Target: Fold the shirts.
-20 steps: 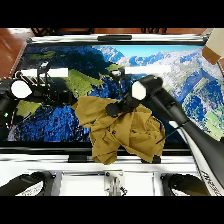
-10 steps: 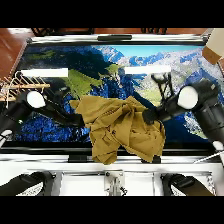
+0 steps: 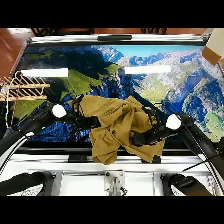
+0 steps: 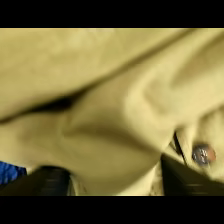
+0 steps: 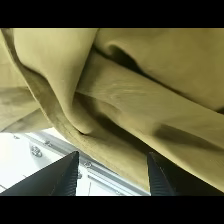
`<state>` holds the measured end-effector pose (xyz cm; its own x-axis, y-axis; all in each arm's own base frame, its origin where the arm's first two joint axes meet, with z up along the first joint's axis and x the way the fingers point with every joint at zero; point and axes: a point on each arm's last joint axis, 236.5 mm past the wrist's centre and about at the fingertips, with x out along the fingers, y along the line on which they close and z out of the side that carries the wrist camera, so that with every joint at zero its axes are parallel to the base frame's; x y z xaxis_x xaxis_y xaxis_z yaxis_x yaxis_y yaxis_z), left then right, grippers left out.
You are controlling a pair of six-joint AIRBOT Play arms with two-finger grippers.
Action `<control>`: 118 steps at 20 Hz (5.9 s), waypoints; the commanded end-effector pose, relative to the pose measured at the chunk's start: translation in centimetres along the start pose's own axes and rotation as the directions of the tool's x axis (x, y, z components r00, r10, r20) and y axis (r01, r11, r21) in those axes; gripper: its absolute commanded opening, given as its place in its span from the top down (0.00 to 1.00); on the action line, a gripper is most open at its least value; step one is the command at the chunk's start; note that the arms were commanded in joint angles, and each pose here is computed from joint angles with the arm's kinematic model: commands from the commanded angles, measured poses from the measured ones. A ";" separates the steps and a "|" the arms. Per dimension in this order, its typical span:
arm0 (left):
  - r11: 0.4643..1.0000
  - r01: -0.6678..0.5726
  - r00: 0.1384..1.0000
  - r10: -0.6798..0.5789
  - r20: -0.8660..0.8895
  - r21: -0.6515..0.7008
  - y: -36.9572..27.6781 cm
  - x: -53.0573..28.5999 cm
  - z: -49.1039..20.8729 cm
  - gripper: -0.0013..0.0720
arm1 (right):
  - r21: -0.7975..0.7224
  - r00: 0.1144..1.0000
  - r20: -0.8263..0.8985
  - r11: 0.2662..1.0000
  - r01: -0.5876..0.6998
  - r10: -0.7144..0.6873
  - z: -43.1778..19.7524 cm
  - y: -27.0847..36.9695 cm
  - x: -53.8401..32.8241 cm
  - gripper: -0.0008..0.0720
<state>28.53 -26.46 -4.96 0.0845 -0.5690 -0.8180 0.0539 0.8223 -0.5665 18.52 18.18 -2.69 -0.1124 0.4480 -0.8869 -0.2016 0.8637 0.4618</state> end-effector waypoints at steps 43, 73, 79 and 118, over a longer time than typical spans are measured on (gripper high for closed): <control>0.889 -0.225 0.810 -0.057 0.584 0.399 -8.7 -34.8 8.1 0.92 | 0.169 0.508 0.616 0.731 0.661 -0.602 6.3 0.2 -34.7 0.91; 0.985 -0.170 0.964 0.169 -0.206 0.011 11.0 -7.8 -0.7 0.06 | -0.010 0.711 0.393 0.771 0.637 -0.582 13.7 -3.2 -13.8 0.91; 0.998 -0.022 0.993 0.029 0.111 -0.061 6.6 -5.2 6.2 0.07 | -0.001 0.726 0.387 0.788 0.616 -0.568 13.5 -2.9 -13.5 0.91; 0.964 0.103 0.863 0.036 -0.504 0.246 -5.3 -2.2 -10.3 0.07 | 0.139 0.581 0.531 0.739 0.659 -0.617 12.9 -3.5 -20.7 0.91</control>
<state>21.28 -27.68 1.17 -0.3508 -0.5220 -0.7774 0.2486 0.7485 -0.6148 34.07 8.80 13.97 0.5751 -0.1505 -0.8042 -0.0865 0.9662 -0.2427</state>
